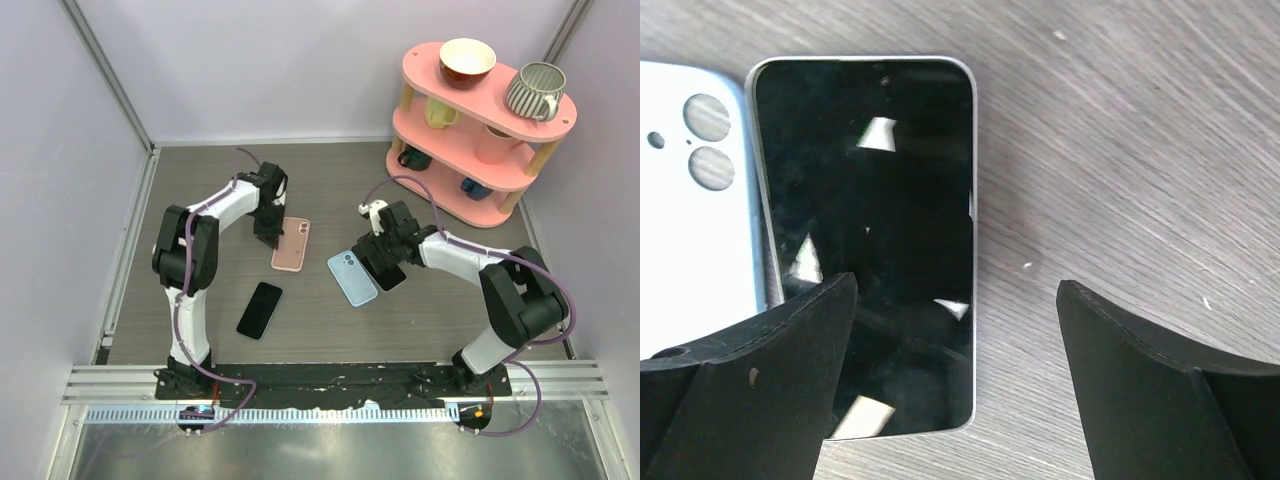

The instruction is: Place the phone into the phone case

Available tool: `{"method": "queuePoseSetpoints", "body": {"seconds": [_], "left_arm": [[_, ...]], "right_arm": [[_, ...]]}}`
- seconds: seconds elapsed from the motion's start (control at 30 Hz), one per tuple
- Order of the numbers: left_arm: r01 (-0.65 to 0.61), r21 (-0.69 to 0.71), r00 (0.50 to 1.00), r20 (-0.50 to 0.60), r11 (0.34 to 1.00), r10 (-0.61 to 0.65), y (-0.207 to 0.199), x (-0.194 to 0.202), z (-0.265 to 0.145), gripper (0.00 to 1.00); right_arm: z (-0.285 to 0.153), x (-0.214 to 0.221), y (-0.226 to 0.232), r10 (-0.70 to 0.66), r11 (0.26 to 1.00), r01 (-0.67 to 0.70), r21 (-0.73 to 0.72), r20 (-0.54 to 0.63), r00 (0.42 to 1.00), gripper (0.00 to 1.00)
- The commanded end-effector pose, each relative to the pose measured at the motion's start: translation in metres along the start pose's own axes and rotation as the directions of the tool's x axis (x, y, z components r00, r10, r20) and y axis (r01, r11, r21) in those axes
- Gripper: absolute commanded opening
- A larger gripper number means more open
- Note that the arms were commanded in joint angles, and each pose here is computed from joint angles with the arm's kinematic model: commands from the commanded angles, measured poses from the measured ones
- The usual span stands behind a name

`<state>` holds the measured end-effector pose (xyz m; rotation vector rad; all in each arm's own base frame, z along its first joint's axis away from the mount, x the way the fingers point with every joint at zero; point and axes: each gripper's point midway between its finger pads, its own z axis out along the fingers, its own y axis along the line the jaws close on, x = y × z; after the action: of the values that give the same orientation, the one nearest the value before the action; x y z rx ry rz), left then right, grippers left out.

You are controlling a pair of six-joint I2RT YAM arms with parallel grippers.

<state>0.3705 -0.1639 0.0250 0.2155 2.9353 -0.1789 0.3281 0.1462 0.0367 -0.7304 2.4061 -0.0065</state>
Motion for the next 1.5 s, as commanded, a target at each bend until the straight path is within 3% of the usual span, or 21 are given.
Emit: {"method": "queuePoseSetpoints", "body": {"seconds": [0.0, 0.13, 0.37, 0.57, 0.73, 1.03, 1.3, 1.47], "left_arm": [[0.14, 0.108, 0.985, 0.088, 0.984, -0.15, -0.025, -0.011, -0.025, 0.15], [0.157, 0.19, 0.98, 0.089, 0.969, -0.177, -0.039, -0.013, -0.027, 0.37], [0.141, 0.235, 0.962, 0.197, 0.962, -0.189, -0.046, -0.031, -0.062, 0.5], [0.112, 0.203, 0.909, 0.374, 0.973, -0.182, -0.035, -0.05, -0.114, 0.57], [0.116, 0.161, 0.878, 0.444, 0.98, -0.177, -0.022, -0.051, -0.13, 0.59], [0.122, 0.146, 0.867, 0.465, 0.982, -0.177, -0.013, -0.048, -0.131, 0.61], [0.149, 0.128, 0.878, 0.44, 0.98, -0.191, -0.008, -0.051, -0.119, 0.63], [0.192, 0.098, 0.891, 0.399, 0.976, -0.215, -0.005, -0.056, -0.102, 0.61]], "right_arm": [[-0.007, -0.001, 0.016, -0.057, 0.992, 0.057, -0.112, 0.001, 0.998, 0.88], [-0.008, 0.002, 0.033, -0.059, 0.977, 0.058, -0.206, 0.0, 0.998, 0.88], [-0.01, 0.008, 0.042, -0.086, 0.969, 0.079, -0.235, -0.017, 0.996, 0.88], [-0.013, 0.006, 0.045, -0.097, 0.965, 0.094, -0.245, 0.001, 0.995, 0.88], [-0.007, 0.013, 0.049, -0.123, 0.967, 0.113, -0.227, -0.028, 0.992, 0.89], [0.004, 0.008, 0.027, -0.121, 0.99, 0.119, -0.078, -0.03, 0.992, 0.91], [0.016, 0.022, 0.037, -0.12, 0.986, 0.11, -0.124, -0.074, 0.99, 0.92], [0.021, 0.03, 0.039, -0.117, 0.985, 0.101, -0.141, -0.107, 0.987, 0.87]]}}
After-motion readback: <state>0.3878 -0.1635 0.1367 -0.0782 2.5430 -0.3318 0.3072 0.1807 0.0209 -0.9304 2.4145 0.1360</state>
